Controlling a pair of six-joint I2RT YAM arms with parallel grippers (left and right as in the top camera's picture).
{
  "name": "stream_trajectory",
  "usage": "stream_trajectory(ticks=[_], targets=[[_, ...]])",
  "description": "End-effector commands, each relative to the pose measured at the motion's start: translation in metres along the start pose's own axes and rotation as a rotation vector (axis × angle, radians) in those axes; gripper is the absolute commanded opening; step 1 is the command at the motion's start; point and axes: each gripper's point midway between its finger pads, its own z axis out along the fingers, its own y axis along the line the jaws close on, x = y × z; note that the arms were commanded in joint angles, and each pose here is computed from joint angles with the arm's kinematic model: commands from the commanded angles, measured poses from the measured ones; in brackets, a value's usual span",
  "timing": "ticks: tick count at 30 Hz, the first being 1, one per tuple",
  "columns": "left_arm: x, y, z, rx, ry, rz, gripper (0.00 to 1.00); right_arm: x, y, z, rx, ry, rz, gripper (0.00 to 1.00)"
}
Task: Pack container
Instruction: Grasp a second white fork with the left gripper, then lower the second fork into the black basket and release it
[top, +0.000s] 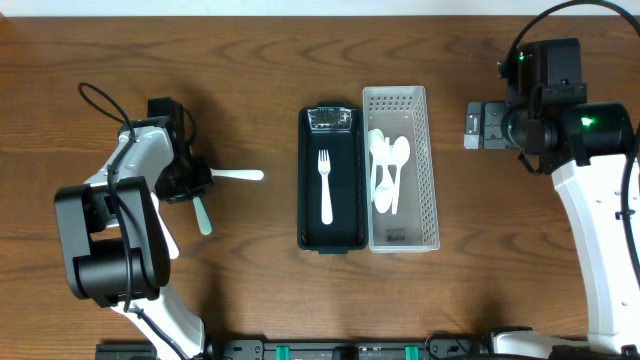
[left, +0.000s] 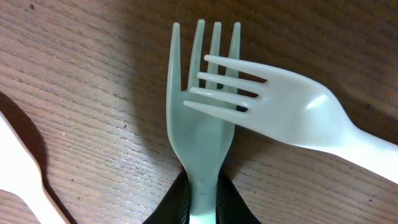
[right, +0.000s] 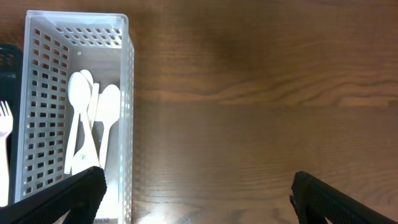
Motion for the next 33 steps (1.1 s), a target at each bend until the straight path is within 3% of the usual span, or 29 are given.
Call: stream_trajectory(ticks=[1, 8, 13, 16, 20, 26, 33], targets=[[-0.001, 0.005, -0.007, -0.02, -0.015, -0.01, 0.06, 0.002, -0.006, 0.001, 0.022, 0.007, -0.015, 0.99], [-0.026, 0.001, -0.093, 0.041, -0.268, -0.024, 0.06, 0.002, -0.006, 0.001, 0.023, 0.008, -0.016, 0.99], [-0.02, -0.011, -0.166, 0.103, -0.478, 0.001, 0.06, 0.002, -0.006, 0.001, 0.023, 0.007, -0.016, 0.99], [-0.008, -0.033, -0.203, 0.171, -0.581, 0.034, 0.06, 0.001, -0.006, 0.001, 0.022, 0.007, -0.016, 0.99], [0.015, -0.092, -0.237, 0.31, -0.674, 0.2, 0.06, 0.001, -0.006, 0.001, 0.022, 0.004, -0.016, 0.98], [0.046, -0.172, -0.234, 0.393, -0.675, 0.437, 0.06, 0.001, -0.006, 0.001, 0.022, 0.005, -0.015, 0.98], [0.077, -0.23, -0.163, 0.334, -0.489, 0.637, 0.06, 0.001, -0.006, 0.001, 0.022, 0.006, -0.016, 0.98]])
